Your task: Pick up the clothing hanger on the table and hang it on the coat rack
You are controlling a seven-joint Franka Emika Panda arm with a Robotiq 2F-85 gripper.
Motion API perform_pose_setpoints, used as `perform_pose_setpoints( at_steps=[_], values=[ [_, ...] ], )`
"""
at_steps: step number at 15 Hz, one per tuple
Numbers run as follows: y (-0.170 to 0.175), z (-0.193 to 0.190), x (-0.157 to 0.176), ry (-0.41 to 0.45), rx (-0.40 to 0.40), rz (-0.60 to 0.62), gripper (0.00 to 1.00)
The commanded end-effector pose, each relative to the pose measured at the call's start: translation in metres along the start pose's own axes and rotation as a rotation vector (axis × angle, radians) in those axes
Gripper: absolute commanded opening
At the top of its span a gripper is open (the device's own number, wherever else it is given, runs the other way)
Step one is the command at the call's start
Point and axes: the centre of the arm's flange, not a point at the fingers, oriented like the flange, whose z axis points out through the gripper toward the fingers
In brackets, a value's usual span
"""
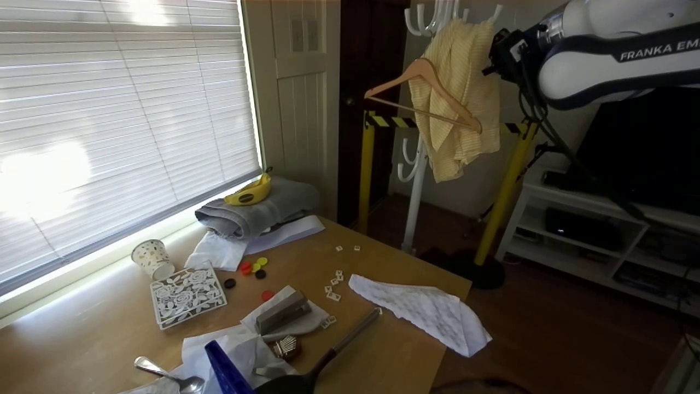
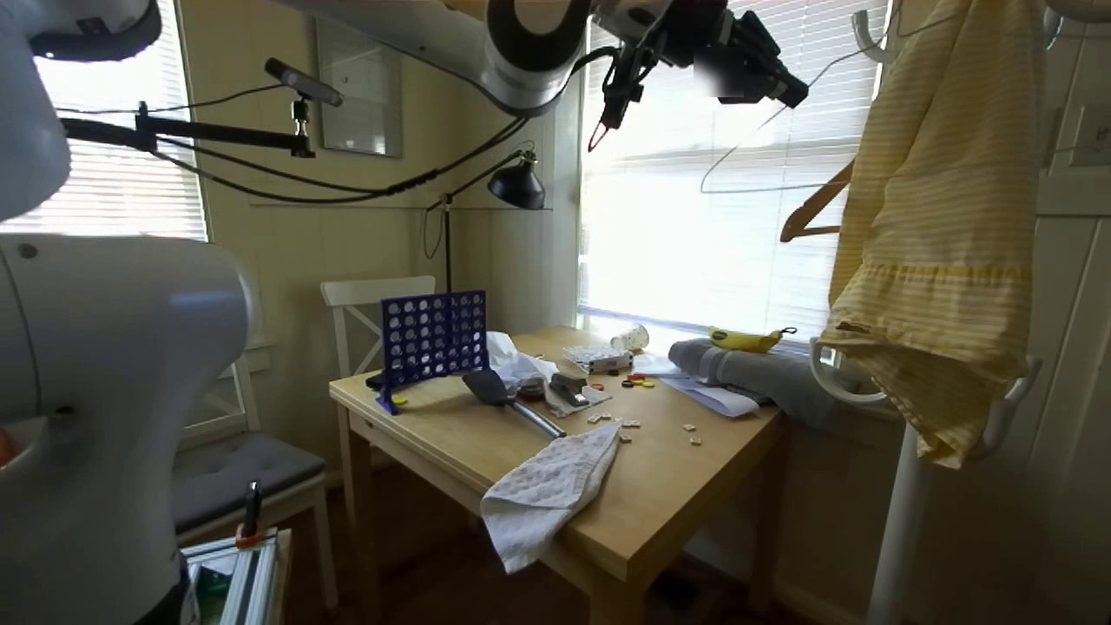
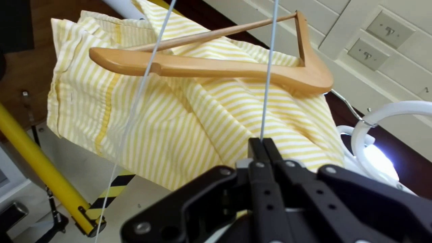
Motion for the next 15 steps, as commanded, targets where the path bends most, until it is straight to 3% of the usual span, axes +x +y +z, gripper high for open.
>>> perform_pose_setpoints(
  at_steps=[1, 15],
  values=[
    [-0.018, 0.000, 0.024, -0.101, 0.052, -0.002, 0.01],
    [-0.027, 0.029, 0.060, -0.200, 0.086, 0.126, 0.01]
  ],
)
